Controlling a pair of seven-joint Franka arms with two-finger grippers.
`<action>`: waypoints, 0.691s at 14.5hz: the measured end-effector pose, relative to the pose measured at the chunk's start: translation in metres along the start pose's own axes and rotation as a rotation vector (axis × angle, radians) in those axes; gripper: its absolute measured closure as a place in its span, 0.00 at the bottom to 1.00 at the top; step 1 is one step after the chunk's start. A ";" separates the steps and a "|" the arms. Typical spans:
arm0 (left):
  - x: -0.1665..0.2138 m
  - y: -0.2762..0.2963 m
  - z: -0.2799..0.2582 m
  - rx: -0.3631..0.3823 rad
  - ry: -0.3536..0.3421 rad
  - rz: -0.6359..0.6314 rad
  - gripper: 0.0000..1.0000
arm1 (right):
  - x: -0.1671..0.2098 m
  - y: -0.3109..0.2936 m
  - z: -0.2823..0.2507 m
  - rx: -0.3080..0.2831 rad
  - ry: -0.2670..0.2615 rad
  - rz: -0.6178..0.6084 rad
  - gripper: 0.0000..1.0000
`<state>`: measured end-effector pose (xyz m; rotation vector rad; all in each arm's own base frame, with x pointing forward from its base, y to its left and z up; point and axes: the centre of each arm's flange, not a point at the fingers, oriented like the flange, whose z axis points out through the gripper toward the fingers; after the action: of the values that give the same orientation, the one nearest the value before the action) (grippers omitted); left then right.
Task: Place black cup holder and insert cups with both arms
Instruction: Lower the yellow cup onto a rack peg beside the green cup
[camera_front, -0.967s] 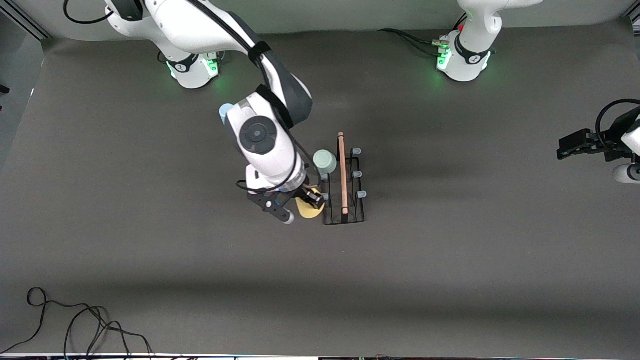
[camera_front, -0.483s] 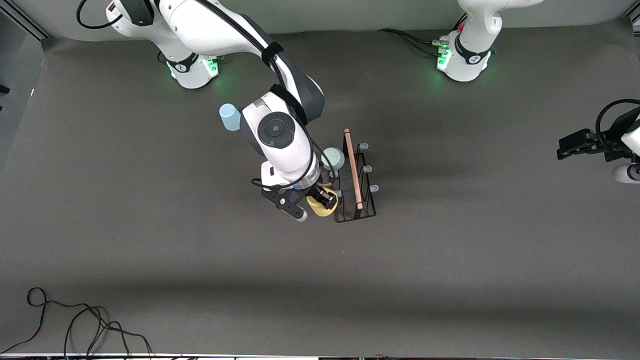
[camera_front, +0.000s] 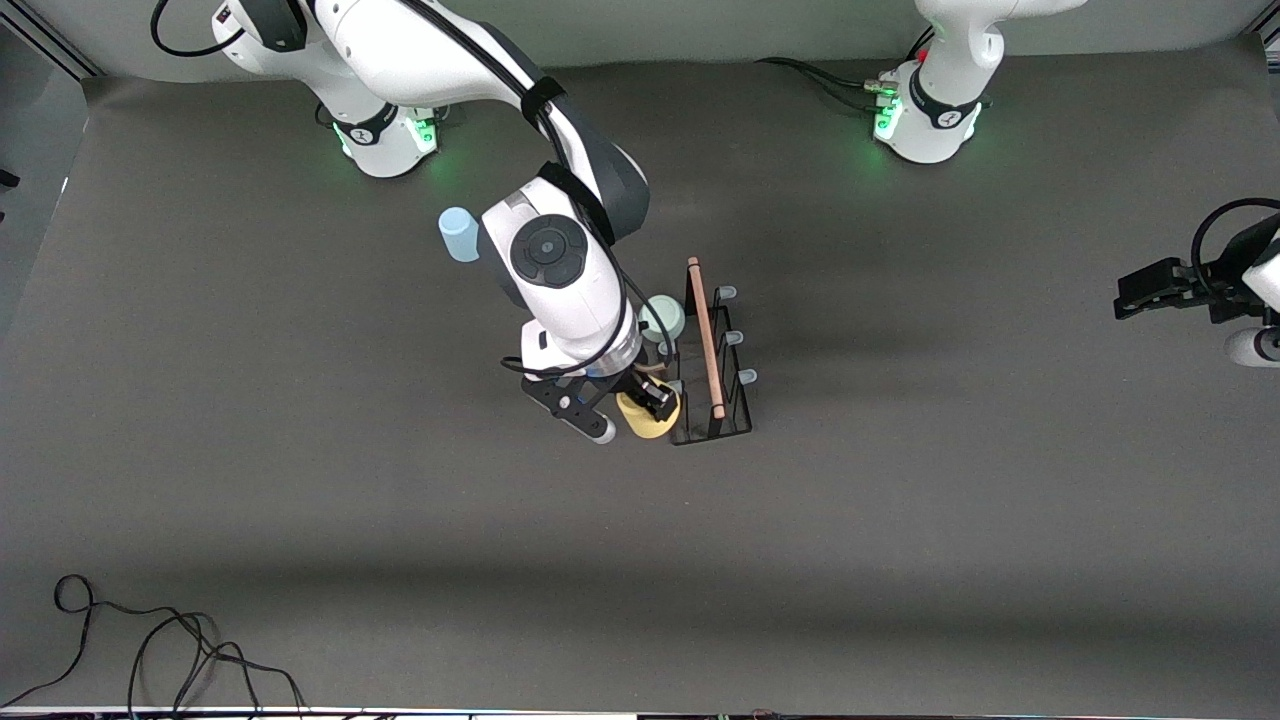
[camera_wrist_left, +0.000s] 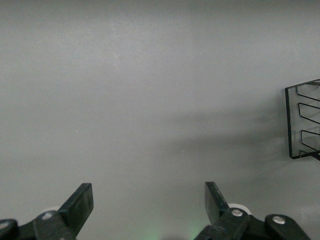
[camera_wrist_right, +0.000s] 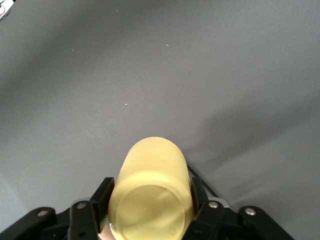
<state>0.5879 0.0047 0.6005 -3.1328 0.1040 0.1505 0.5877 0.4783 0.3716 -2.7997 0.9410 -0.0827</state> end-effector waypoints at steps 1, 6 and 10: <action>0.000 0.000 0.000 0.000 0.000 0.000 0.00 | -0.003 0.000 0.002 -0.002 -0.002 0.001 0.33; 0.000 0.000 0.000 0.000 0.000 0.000 0.00 | -0.035 -0.004 0.032 -0.024 -0.008 -0.024 0.33; 0.000 0.000 0.000 0.000 0.000 0.000 0.00 | -0.037 -0.004 0.043 -0.031 -0.004 -0.026 0.27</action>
<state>0.5879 0.0048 0.6004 -3.1328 0.1036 0.1506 0.5652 0.5102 0.3307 -2.8397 0.9129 -0.0665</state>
